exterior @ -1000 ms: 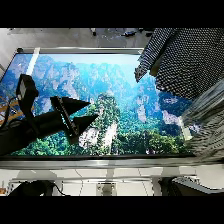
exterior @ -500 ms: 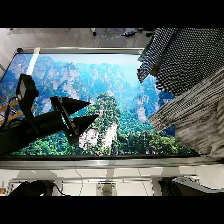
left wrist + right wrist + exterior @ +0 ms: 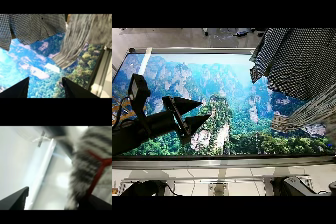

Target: Fold the clothes and pants, and hang the long-sleeved shirts on hangers.

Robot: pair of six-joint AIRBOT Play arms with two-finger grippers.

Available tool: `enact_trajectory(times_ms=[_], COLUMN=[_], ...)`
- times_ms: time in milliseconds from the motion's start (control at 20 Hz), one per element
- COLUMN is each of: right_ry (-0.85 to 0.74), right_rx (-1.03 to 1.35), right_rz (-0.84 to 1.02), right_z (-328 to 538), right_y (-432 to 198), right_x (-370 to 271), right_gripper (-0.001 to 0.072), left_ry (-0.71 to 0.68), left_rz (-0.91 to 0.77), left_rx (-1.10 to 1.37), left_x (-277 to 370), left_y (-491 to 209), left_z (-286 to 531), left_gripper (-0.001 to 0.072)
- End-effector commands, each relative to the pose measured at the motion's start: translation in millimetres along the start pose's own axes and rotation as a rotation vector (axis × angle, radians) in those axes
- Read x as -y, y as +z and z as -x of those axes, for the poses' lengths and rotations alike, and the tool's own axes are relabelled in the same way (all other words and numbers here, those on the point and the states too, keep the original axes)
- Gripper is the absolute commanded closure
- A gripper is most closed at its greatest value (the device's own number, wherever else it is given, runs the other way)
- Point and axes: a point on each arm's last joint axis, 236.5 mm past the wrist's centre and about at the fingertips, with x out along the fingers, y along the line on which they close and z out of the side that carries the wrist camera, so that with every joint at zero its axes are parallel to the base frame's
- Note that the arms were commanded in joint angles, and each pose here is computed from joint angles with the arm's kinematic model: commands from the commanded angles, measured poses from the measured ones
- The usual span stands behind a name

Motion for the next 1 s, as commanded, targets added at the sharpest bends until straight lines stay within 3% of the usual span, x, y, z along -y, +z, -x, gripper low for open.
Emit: enact_trajectory(times_ms=[0,150,600,800,850,950], right_ry=[-0.165,-0.467,-0.8,-0.755,-0.652,-0.301], right_rx=[0.138,0.238,0.102,0.114,0.083,-0.096], right_rz=[0.333,0.599,0.584,0.559,0.521,0.505], right_z=[35,77,110,107,92,49], right_y=[9,37,33,27,12,-49], right_x=[-10,21,98,87,72,15], right_gripper=[0.0,0.0,0.0,0.0,-0.0001,-0.0001], left_ry=[0.0,0.0,-0.003,-0.01,-0.008,0.012], left_rz=[0.0,-0.001,0.007,0.022,0.021,0.005], left_rx=[-0.001,-0.001,-0.012,-0.039,-0.041,-0.044], left_x=[0,0,-2,-5,-6,-10], left_y=[0,0,-4,-13,-14,-14], left_z=[0,0,-4,-12,-13,-12], left_gripper=[0.02,0.0199,0.02,0.02,0.02,0.02])
